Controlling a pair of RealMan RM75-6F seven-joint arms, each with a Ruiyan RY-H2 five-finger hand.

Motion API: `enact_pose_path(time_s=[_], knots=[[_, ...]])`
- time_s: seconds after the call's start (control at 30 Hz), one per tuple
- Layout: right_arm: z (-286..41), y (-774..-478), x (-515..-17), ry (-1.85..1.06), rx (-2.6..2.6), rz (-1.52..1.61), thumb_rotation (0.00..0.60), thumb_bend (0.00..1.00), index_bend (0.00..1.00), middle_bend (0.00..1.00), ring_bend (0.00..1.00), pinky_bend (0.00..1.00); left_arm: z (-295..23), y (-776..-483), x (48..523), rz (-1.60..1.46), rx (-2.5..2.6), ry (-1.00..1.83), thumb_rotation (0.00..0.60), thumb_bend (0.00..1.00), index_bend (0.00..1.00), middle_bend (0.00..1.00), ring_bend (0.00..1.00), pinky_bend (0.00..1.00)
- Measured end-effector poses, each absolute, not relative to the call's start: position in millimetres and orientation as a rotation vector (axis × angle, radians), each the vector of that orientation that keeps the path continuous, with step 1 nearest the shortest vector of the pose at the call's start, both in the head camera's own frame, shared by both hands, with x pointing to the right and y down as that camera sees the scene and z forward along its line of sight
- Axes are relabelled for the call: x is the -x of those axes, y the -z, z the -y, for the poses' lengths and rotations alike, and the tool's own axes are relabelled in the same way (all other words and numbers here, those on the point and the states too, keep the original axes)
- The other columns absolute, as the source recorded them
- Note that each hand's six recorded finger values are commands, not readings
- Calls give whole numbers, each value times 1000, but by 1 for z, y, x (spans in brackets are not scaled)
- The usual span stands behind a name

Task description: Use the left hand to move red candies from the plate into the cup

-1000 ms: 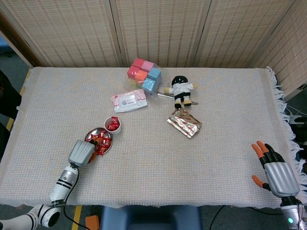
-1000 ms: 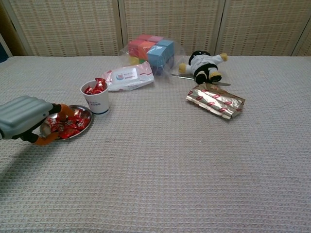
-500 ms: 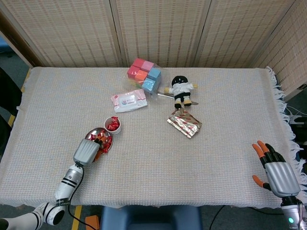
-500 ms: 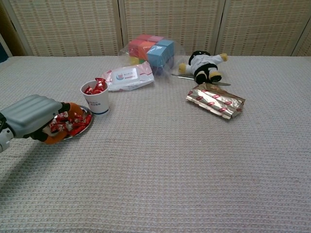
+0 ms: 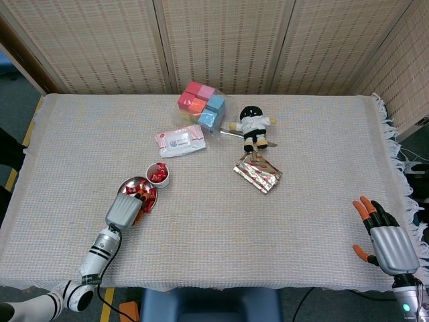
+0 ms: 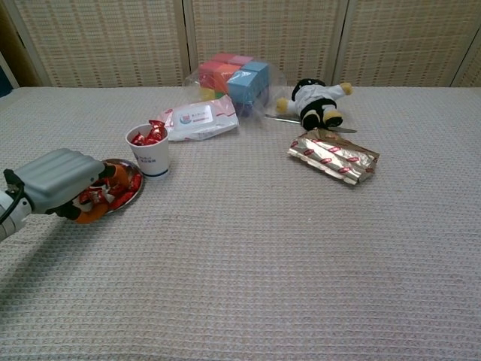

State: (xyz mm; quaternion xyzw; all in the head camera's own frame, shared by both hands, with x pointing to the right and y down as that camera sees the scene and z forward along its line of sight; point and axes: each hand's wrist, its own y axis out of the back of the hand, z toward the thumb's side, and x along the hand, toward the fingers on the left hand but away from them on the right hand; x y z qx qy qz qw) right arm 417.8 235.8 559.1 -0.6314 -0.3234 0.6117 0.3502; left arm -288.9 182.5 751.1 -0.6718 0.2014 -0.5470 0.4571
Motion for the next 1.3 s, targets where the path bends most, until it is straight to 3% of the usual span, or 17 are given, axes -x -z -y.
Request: enact_pose_path(time_s=[0.47, 0.83, 1.3], knots=[[-236, -561, -417, -1589, 1637, 831, 600, 137, 0, 0, 0, 220, -179, -744, 290, -537, 1651, 1328, 600, 412, 430, 523, 770, 1000], [-236, -561, -417, -1587, 1638, 829, 600, 138, 0, 0, 0, 228, -169, -726, 296, -635, 1669, 1306, 600, 408, 466, 573, 774, 1000], [-234, -562, -418, -1596, 1634, 833, 600, 138, 0, 0, 0, 229, -113, -683, 280, -817, 1619, 1203, 600, 409, 464, 566, 777, 1000]])
